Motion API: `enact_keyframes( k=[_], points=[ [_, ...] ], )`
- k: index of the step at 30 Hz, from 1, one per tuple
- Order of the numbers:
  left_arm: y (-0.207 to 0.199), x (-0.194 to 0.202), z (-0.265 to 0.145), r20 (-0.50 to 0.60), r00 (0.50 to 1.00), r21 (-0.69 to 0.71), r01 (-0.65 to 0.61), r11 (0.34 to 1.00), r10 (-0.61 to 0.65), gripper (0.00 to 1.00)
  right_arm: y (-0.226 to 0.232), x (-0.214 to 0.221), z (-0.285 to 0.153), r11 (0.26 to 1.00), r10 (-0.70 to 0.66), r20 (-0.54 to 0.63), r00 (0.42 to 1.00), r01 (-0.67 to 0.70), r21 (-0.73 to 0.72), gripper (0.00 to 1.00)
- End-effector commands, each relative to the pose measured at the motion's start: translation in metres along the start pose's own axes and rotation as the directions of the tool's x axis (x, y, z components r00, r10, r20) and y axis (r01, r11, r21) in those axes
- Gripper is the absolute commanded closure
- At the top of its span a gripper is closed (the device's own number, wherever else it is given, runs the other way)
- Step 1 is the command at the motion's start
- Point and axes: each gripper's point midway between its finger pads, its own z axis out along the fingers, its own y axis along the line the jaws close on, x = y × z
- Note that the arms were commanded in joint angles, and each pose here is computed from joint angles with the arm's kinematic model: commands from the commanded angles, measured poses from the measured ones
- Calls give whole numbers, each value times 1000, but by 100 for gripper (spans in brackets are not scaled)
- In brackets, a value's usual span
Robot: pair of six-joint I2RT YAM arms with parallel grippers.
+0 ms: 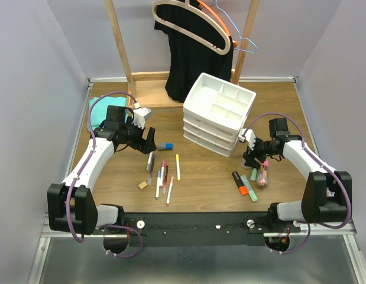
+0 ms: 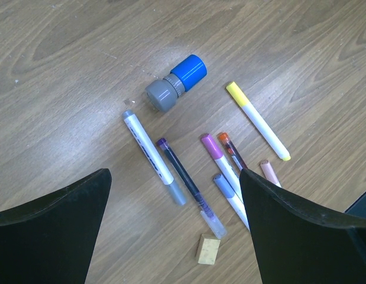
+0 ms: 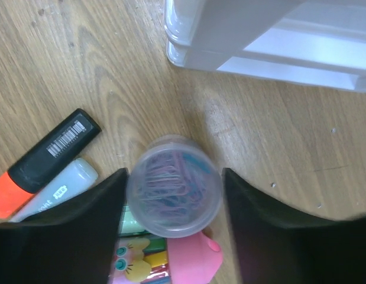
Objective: Sort the stationery into containers
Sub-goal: Pick up the stationery from the center of the board, then place the stationery in the storage box.
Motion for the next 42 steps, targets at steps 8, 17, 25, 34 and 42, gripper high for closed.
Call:
enact_keyframes(
  k=[8,17,25,34,42],
  points=[
    [1,-2,0,26,1000,2,4,1000,-4,1,-3,-29,-35,1000,-5,2,1000,5,29,71],
    [-3,-20,1,90,996,33,-16,999,13,1,-11,-149,-156,978,-105,184,977,68,196,83],
    [-3,-29,7,143,990,51,-9,999,2,1,-82,-250,-207,942,-39,448,893,-117,315,85],
    [-5,-37,6,181,983,32,-32,999,26,1,-111,-320,-156,966,-10,507,862,-123,227,85],
    [9,-60,11,222,975,-23,-28,999,33,1,-98,-366,-103,974,-1,495,869,-111,197,85]
  ],
)
